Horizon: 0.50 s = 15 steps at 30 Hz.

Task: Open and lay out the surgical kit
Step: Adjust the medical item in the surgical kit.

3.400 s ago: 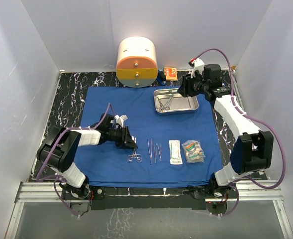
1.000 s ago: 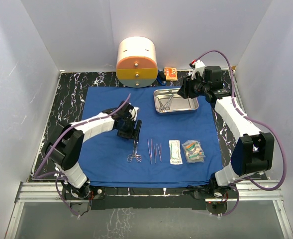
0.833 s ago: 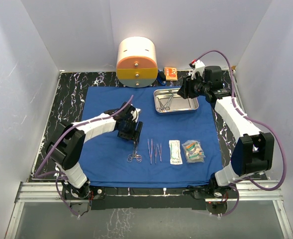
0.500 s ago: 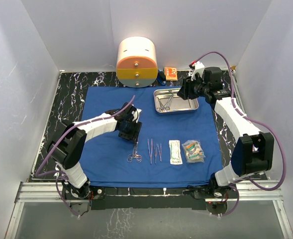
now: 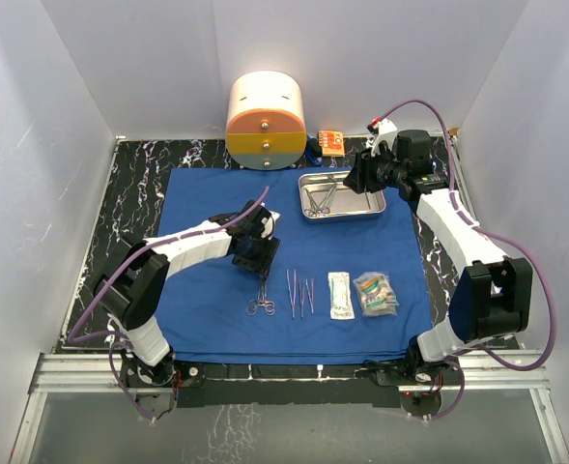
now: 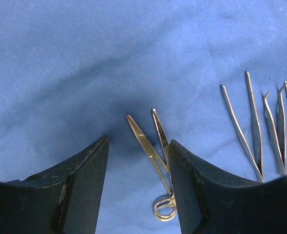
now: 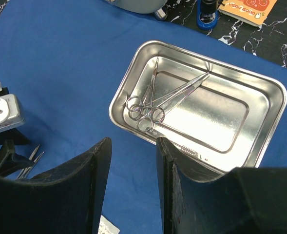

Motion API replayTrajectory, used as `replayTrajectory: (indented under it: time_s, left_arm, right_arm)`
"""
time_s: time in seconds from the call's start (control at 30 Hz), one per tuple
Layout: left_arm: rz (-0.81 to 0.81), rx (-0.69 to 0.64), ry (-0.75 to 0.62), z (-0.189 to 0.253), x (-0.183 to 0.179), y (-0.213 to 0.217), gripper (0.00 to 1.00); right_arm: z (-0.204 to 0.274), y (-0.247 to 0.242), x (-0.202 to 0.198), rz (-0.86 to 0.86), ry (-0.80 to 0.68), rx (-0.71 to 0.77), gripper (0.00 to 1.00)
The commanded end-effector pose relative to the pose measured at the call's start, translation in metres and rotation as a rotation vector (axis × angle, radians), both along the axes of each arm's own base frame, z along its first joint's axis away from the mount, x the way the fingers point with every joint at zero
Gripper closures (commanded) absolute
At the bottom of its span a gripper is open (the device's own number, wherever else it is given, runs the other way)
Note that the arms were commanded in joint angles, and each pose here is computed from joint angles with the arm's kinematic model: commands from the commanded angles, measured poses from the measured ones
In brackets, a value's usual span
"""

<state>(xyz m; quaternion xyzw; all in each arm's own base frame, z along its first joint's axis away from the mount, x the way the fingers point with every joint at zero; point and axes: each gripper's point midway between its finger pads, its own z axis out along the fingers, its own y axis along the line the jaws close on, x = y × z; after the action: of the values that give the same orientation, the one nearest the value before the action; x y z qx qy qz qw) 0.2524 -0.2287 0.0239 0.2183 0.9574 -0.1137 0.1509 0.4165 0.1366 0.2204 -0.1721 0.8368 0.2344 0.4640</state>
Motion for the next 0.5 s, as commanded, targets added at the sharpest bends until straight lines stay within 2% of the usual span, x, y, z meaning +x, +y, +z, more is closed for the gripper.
replayTrajectory:
  time_s: [0.0, 0.47]
  left_arm:
    - [-0.024, 0.019, -0.042, 0.0125, 0.0046, -0.0035, 0.50]
    - [-0.052, 0.055, -0.048, 0.0028, 0.0033, -0.0037, 0.53]
  right_arm:
    - [0.0265, -0.0003, 0.0012, 0.006, -0.089, 0.018, 0.60]
    - [0.0271, 0.0009, -0.0013, 0.015, -0.088, 0.023, 0.60]
